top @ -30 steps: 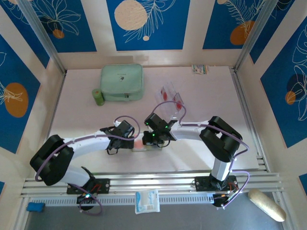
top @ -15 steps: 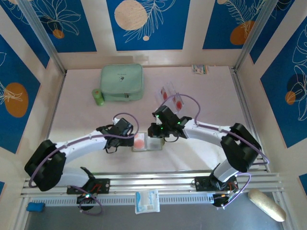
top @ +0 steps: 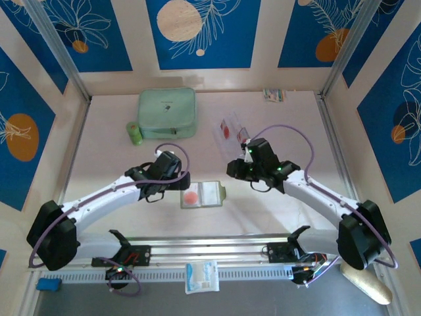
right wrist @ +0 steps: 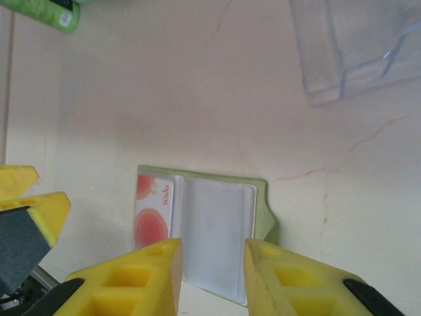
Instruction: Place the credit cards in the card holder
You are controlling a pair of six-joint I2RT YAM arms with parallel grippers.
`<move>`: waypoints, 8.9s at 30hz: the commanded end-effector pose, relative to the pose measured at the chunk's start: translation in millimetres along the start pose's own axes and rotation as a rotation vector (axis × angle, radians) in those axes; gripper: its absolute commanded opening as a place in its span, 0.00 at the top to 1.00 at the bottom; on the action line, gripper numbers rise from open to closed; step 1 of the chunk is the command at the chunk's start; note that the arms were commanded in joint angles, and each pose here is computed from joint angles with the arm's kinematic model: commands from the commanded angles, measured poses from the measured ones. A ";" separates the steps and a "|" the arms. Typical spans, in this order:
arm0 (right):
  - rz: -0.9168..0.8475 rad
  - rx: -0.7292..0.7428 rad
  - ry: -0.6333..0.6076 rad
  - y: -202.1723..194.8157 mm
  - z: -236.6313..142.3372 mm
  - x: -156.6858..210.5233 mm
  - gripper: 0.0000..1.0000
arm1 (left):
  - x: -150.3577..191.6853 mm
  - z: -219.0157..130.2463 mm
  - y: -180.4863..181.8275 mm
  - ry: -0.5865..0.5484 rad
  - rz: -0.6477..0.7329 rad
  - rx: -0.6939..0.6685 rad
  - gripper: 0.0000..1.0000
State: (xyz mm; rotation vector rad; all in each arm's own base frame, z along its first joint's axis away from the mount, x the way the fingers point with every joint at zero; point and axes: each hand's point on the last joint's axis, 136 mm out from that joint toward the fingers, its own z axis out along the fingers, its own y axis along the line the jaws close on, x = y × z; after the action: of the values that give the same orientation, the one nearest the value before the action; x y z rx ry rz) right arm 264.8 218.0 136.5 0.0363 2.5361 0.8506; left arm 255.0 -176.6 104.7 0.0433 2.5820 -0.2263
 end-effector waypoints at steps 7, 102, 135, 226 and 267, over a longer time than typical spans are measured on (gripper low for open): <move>-0.030 -0.052 0.082 3.9 6.5 12.7 0.70 | 2.1 9.6 -46.0 0.028 -0.014 0.102 0.00; 0.024 -0.075 0.354 15.9 115.4 69.6 0.90 | 77.0 65.4 -30.4 0.145 0.085 -0.019 0.00; 0.041 -0.177 0.355 41.6 100.7 62.4 0.62 | 56.2 40.8 -29.7 0.071 0.075 -0.005 0.00; -0.419 0.520 0.073 -10.8 101.5 -217.8 0.58 | 41.1 35.4 -11.0 0.009 -0.011 0.005 0.00; -0.432 0.565 0.221 -50.2 145.2 -190.6 0.88 | 40.8 43.1 -12.7 0.030 -0.023 0.007 0.00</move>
State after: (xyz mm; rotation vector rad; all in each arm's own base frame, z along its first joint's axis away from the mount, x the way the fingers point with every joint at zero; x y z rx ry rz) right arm 507.4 226.7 89.7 -0.4079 2.7324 -0.0631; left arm 234.9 -192.6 42.6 0.0406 2.6232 -0.2166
